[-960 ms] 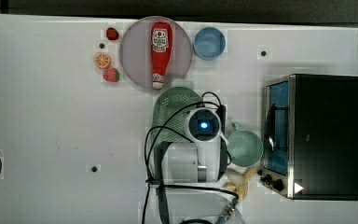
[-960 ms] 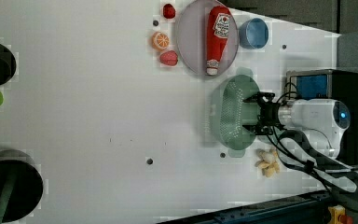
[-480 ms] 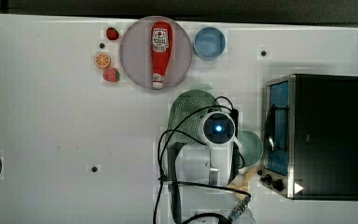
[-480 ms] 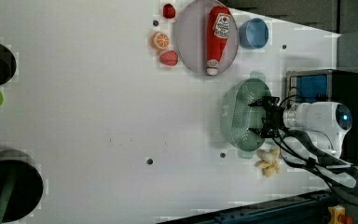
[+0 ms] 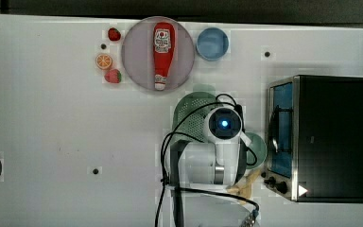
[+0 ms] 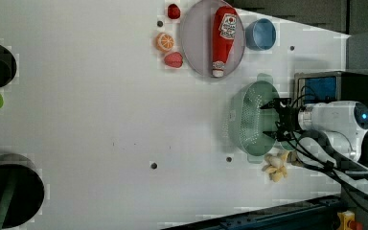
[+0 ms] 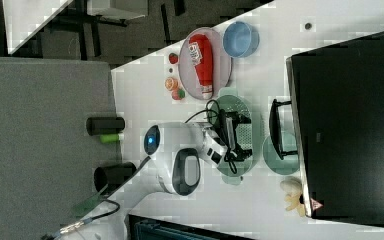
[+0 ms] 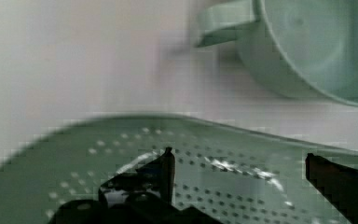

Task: Drag strainer left to right.

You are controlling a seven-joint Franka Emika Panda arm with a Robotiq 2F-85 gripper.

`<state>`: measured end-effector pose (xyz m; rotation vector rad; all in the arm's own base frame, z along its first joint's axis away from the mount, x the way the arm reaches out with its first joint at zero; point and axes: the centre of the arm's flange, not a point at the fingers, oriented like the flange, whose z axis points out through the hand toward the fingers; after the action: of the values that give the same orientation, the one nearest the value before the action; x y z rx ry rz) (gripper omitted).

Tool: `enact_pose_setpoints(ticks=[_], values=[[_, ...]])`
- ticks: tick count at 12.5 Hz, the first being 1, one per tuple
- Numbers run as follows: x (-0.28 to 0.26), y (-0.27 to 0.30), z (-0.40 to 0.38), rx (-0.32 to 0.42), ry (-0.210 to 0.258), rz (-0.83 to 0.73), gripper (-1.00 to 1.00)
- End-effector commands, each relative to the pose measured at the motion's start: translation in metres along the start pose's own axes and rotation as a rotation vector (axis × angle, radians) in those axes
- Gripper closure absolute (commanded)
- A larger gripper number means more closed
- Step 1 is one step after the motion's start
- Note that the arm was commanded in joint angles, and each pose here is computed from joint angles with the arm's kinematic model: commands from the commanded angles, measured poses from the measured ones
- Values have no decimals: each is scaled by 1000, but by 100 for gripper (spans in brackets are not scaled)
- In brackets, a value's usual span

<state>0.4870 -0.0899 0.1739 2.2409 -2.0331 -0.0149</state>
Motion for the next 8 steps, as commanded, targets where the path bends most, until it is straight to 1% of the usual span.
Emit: enact_pose_setpoints(ticks=[1, 3, 5, 6, 8], values=[[-30, -17, -81, 55, 16, -178, -100], [-40, -19, -137, 0, 27, -220, -100], [-43, -15, -200, -22, 36, -276, -100], [-44, -9, -232, -18, 23, -320, -100], [-41, 7, -293, 23, -30, -392, -100]])
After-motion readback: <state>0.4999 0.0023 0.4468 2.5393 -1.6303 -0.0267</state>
